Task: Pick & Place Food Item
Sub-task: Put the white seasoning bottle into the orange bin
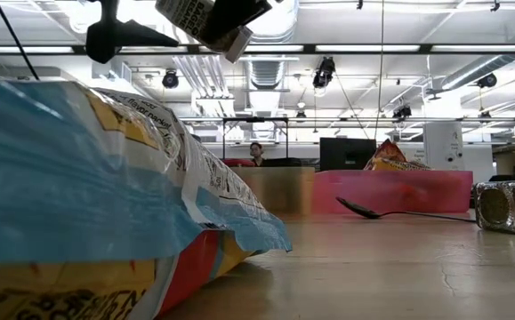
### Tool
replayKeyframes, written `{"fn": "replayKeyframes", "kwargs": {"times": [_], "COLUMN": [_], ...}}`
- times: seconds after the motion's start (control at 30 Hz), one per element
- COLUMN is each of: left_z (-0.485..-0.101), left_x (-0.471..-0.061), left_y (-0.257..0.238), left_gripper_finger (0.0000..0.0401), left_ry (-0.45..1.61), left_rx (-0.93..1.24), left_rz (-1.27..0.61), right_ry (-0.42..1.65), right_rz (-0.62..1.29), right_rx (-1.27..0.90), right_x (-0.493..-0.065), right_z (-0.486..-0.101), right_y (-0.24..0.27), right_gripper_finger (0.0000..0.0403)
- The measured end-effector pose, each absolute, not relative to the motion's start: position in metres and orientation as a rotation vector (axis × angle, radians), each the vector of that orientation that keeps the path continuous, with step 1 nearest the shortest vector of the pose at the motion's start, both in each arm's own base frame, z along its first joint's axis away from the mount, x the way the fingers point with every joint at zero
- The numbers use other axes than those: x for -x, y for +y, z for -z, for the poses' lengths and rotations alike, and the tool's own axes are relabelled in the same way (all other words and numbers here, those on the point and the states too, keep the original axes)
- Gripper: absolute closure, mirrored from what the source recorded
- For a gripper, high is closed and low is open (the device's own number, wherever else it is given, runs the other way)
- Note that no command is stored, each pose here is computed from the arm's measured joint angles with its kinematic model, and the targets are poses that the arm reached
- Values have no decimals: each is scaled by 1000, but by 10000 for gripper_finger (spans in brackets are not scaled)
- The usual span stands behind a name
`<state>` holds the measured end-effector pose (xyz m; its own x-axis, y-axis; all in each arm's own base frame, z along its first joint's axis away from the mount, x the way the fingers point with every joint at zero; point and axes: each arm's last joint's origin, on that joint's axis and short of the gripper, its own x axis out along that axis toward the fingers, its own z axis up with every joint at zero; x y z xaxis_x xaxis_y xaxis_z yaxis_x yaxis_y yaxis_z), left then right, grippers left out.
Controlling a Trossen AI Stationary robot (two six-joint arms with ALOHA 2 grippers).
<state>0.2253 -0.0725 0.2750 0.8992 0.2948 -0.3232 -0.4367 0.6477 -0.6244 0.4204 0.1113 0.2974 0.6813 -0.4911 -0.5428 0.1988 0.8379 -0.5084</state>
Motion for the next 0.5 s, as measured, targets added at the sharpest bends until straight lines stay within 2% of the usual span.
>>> {"fn": "replayKeyframes", "kwargs": {"times": [0.13, 0.23, 0.5], "left_z": [-274, -274, -276], "left_x": [-227, -227, -228], "left_y": [-72, -72, -72], "left_gripper_finger": [43, 70, 212], "left_ry": [209, 220, 227], "left_rx": [741, 730, 745], "left_rz": [-415, -395, -368], "right_ry": [726, 723, 716], "right_rz": [399, 396, 405], "right_rx": [438, 444, 500], "right_x": [-420, -421, -422], "right_z": [-296, -295, -296], "right_y": [111, 111, 110], "right_gripper_finger": [209, 209, 209]}}
